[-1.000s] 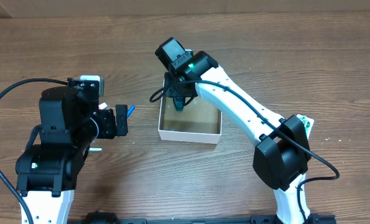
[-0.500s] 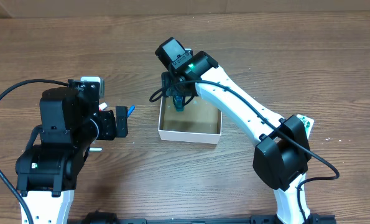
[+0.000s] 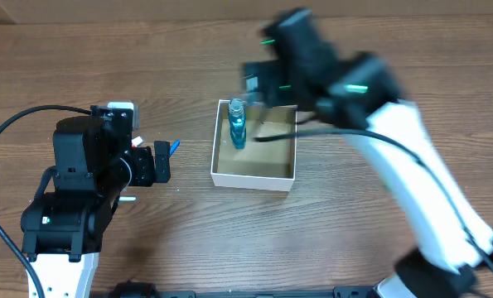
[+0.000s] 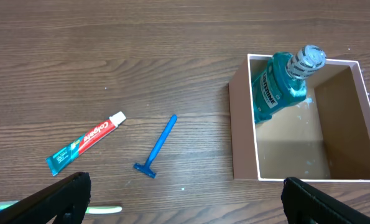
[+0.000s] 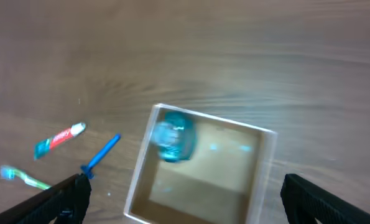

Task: Pack container
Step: 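Lift the mouthwash bottle with the right gripper and place it upright in the box, then move the right gripper to the green Dettol soap and grasp it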

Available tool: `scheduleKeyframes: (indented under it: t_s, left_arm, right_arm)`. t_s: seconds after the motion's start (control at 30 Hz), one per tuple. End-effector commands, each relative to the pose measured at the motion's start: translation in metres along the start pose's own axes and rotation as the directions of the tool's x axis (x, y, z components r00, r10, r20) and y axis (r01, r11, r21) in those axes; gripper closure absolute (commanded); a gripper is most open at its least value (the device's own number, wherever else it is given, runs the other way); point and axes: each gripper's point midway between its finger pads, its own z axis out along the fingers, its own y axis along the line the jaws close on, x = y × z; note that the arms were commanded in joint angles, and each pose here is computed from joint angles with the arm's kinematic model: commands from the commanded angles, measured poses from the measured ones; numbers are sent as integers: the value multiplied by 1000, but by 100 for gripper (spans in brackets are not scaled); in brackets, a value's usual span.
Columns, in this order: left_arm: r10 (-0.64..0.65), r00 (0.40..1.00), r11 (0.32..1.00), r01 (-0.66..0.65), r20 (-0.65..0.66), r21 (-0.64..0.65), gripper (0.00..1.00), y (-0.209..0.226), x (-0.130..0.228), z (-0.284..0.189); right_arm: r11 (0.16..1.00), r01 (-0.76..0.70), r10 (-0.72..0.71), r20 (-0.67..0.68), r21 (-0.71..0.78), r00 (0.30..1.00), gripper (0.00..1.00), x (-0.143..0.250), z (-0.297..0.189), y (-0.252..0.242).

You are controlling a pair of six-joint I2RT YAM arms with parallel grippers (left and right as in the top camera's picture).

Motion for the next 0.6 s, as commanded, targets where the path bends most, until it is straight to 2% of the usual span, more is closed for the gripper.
scheduleKeyframes:
  t_s: [0.0, 0.1, 0.2, 0.4, 0.57]
  left_arm:
    - [-10, 1000, 1000, 10, 23, -3, 0, 1, -8, -6]
    - [-10, 1000, 1000, 11, 23, -2, 0, 1, -8, -6]
    - [-10, 1000, 1000, 10, 23, -3, 0, 1, -8, -6]
    - [-10, 1000, 1000, 10, 23, -4, 0, 1, -8, -6]
    - [-10, 1000, 1000, 10, 23, -4, 0, 1, -8, -6]
  right_arm:
    - [936, -293, 283, 79, 192, 956, 0, -18, -30, -104]
    - [848, -417, 423, 56, 327, 904, 0, -3, -43, -179]
    - [772, -472, 515, 15, 426, 857, 0, 20, -54, -234]
    - [766, -475, 573, -127, 433, 809, 0, 56, -34, -280]
    - [702, -505, 668, -216, 502, 712, 0, 116, 21, -318]
